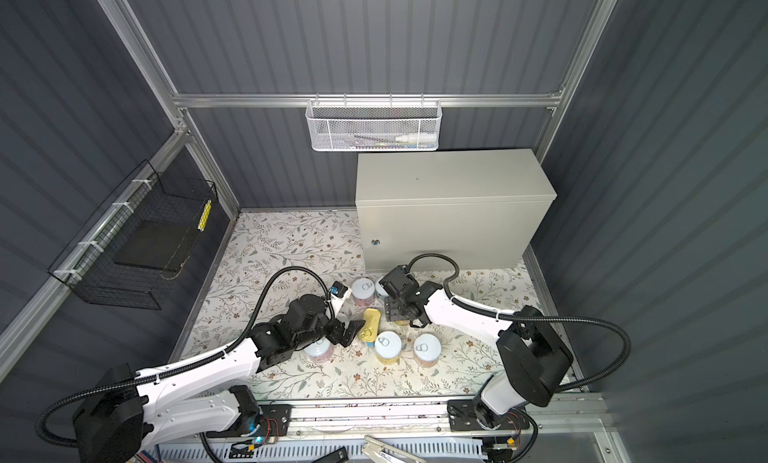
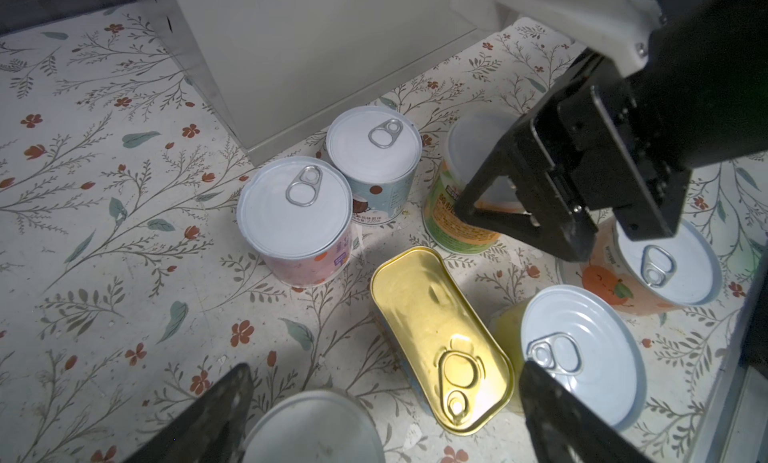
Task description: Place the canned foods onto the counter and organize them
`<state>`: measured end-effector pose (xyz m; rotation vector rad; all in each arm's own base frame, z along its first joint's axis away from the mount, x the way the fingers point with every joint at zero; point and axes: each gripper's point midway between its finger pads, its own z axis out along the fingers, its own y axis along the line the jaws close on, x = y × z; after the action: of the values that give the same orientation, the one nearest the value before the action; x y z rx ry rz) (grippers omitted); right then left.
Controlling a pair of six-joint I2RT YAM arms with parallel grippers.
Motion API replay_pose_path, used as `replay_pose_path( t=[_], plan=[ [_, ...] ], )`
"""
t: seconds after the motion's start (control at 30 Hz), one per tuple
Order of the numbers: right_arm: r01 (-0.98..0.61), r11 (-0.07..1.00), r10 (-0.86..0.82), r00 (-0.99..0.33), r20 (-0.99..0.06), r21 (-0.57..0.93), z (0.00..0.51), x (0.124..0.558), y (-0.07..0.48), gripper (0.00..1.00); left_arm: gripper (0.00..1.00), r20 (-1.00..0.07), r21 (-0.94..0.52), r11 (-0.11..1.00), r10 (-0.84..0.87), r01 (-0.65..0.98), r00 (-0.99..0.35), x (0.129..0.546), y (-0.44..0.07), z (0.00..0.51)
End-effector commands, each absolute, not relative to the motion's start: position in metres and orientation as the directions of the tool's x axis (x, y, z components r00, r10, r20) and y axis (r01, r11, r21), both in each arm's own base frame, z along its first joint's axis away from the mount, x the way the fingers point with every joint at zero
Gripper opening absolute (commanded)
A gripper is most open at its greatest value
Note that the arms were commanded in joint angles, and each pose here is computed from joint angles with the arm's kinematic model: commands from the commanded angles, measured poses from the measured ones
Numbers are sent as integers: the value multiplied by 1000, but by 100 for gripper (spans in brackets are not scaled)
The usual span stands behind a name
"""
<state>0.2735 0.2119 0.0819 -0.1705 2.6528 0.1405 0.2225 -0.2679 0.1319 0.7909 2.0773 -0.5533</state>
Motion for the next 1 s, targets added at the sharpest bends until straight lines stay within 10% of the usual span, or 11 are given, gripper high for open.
replay_pose_path(
  t=[0.0,0.97],
  plan=[
    [-165,976,-71,-854,-515,139,108,278,218,66,100,-829,-94,657,364,748,-424,220,-279,132],
    [-355,825,-84,-846,-527,439,164,241,255,59,100,-911,-112,408,322,906,-259,211,-340,160]
  ],
)
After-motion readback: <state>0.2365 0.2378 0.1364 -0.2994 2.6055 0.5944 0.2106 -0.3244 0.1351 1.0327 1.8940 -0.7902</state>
